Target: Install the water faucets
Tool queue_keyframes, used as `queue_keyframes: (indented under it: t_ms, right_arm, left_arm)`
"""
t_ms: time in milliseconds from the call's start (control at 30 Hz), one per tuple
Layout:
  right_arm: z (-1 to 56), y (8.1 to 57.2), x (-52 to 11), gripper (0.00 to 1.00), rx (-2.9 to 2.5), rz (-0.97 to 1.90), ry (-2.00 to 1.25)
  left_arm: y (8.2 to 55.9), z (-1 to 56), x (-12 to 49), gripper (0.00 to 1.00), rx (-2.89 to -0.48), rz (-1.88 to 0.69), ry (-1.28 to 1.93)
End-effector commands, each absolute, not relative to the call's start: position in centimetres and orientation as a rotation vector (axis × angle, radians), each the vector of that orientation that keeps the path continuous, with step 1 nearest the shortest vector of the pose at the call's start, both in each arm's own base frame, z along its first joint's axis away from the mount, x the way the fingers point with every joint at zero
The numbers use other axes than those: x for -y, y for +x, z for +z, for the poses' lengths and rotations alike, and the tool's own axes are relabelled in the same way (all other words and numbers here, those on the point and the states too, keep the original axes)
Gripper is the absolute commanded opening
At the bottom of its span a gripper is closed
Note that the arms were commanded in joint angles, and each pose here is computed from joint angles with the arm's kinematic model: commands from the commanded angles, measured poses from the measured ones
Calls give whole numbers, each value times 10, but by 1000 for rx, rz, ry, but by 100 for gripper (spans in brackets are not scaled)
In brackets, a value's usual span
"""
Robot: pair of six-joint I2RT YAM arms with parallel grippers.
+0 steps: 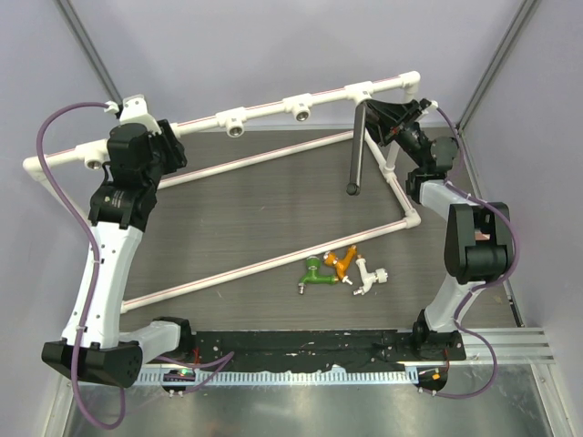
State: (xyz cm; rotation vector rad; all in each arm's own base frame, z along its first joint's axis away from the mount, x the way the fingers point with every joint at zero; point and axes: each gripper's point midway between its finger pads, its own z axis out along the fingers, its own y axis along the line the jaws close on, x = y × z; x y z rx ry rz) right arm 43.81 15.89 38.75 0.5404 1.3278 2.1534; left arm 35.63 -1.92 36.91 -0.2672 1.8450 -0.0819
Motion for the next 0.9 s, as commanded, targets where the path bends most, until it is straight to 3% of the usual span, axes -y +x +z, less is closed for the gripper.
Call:
queue_keyframes:
  t_ms: [0, 267, 733, 767, 833, 867]
  right_arm:
    - [441, 367, -172, 1, -1140, 2027, -62]
    - [423, 389, -177, 1, -1327, 1684, -63]
    - [402, 403, -165, 1, -1482, 1478, 1]
    - [406, 400, -163, 4, -1476, 1467, -2]
    - [401, 398, -158, 24, -1497, 1418, -4]
    - [400, 398, -156, 41, -1506, 1383, -14]
  left_arm:
    - [356, 399, -27, 0, -1707, 90, -403]
    - [356, 399, -29, 0, -1708, 94, -406]
    - [355, 400, -28, 0, -1705, 90, -405]
    - [355, 400, -28, 0, -1707, 90, -405]
    - [355, 401, -28, 0, -1704, 88, -404]
    - [354, 401, -27, 0, -1704, 86, -403]
